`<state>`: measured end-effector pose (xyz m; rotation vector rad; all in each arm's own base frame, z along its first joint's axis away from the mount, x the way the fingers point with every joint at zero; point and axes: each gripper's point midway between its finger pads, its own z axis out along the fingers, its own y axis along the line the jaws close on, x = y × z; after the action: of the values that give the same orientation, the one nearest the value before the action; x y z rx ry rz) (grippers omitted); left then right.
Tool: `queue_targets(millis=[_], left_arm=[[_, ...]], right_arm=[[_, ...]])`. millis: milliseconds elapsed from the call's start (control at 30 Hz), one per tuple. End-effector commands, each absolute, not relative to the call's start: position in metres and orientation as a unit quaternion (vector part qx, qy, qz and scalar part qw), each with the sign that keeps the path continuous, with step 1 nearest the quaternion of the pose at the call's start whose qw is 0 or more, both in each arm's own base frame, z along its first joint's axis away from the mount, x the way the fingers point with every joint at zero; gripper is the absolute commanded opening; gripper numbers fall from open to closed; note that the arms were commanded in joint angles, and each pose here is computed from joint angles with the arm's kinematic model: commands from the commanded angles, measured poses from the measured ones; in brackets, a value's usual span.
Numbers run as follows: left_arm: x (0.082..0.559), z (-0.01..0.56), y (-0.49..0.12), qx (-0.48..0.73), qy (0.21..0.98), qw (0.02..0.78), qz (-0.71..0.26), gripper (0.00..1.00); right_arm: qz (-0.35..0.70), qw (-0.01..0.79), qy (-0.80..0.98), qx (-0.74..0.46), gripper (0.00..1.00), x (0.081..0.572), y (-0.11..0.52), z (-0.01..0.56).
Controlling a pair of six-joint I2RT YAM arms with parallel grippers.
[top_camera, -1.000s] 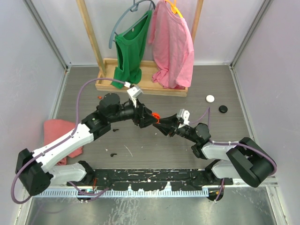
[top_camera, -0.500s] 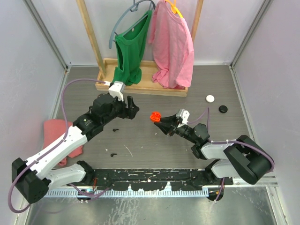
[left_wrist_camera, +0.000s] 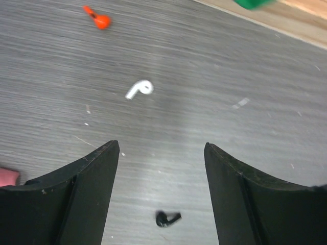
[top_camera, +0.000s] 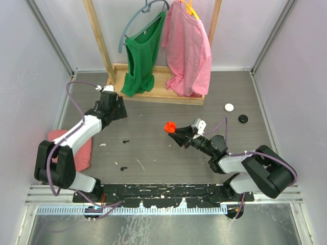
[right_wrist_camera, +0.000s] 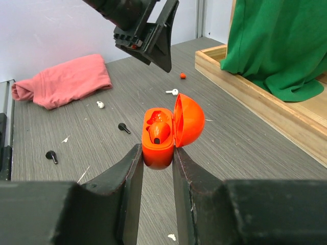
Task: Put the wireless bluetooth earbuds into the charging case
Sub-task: Pick up the earbud from the center of the board.
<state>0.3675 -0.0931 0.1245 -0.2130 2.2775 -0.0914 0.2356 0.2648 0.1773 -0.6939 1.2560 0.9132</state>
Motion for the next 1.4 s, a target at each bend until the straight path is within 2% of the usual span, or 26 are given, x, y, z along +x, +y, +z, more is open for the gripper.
queue_targets(millis=[0,367,600,967,1167,1367], left_arm=[[0.412,0.142,-0.058,-0.173,0.876,0.449,-0.019,0.68],[0.48,0.098,-0.008,-0.255,0.874,0.414,0.01,0.62],[0.5,0.072,0.004,-0.275,0.879,0.39,0.006,0.53],[0.515,0.046,0.005,-0.28,0.89,0.359,-0.007,0.34],[0.506,0.04,0.003,-0.279,0.898,0.339,-0.009,0.26],[0.494,0.045,-0.006,-0.265,0.906,0.328,-0.029,0.13]], right_arm=[[0.396,0.698,0.513,-0.303,0.01,0.237,0.262,0.202],[0.399,0.69,0.518,-0.311,0.01,0.237,0.266,0.198],[0.4,0.685,0.52,-0.318,0.01,0.237,0.269,0.194],[0.4,0.678,0.524,-0.326,0.01,0.238,0.272,0.19],[0.4,0.677,0.524,-0.327,0.01,0.237,0.273,0.19],[0.401,0.676,0.525,-0.326,0.01,0.237,0.272,0.192]])
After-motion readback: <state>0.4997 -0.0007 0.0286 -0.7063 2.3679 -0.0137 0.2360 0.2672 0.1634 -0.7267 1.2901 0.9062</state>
